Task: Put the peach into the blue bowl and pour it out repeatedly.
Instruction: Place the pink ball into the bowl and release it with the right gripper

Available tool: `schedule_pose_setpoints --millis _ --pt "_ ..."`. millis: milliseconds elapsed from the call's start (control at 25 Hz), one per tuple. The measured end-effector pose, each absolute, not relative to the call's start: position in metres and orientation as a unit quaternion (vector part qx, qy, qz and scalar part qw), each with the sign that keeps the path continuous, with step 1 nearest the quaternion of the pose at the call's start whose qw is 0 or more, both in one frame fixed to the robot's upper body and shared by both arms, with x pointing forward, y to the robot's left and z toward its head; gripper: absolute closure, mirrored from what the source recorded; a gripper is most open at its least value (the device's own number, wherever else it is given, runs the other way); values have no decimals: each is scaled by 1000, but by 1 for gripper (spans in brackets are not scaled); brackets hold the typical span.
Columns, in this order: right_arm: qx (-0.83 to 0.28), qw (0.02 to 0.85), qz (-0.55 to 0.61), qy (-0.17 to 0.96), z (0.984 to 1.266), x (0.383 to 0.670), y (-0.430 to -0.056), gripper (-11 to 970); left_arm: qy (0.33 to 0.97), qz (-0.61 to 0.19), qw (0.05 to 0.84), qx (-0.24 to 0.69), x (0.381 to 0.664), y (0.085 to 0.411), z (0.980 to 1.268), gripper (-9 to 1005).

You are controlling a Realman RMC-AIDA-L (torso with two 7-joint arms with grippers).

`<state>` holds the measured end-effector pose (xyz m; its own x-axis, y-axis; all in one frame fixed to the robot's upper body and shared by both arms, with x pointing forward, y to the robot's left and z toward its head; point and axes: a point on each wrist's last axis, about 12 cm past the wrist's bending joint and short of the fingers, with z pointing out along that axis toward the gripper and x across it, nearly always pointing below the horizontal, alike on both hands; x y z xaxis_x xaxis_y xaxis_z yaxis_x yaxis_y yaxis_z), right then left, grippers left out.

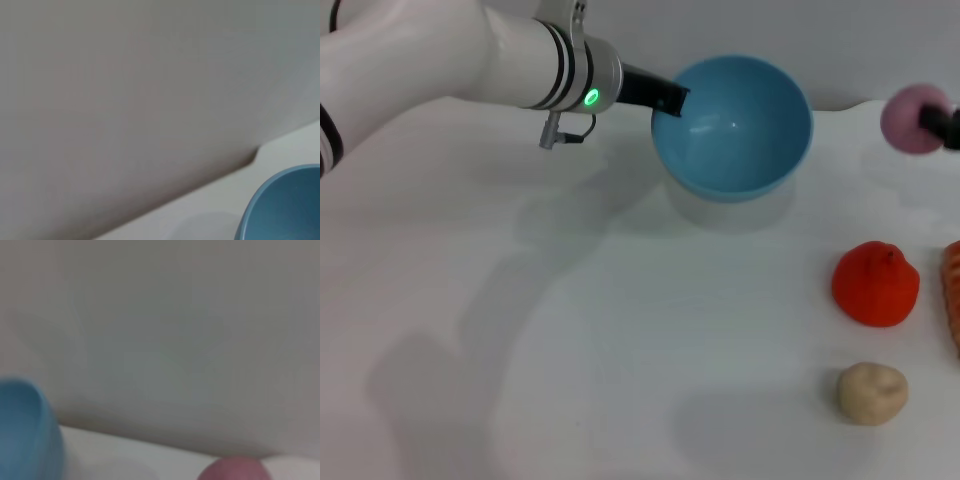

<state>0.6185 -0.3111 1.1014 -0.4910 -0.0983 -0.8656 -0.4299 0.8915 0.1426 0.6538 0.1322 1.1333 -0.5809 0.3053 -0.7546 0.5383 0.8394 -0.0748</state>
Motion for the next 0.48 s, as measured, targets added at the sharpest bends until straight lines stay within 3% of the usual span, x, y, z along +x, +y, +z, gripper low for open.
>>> schedule_pose_setpoints --millis 320,480 --pt "-237 474 278 801 1165 611 -288 876 884 -149 356 265 648 114 1130 998" --pt "-272 433 333 792 1172 607 -264 904 888 -145 346 265 649 113 1128 998"
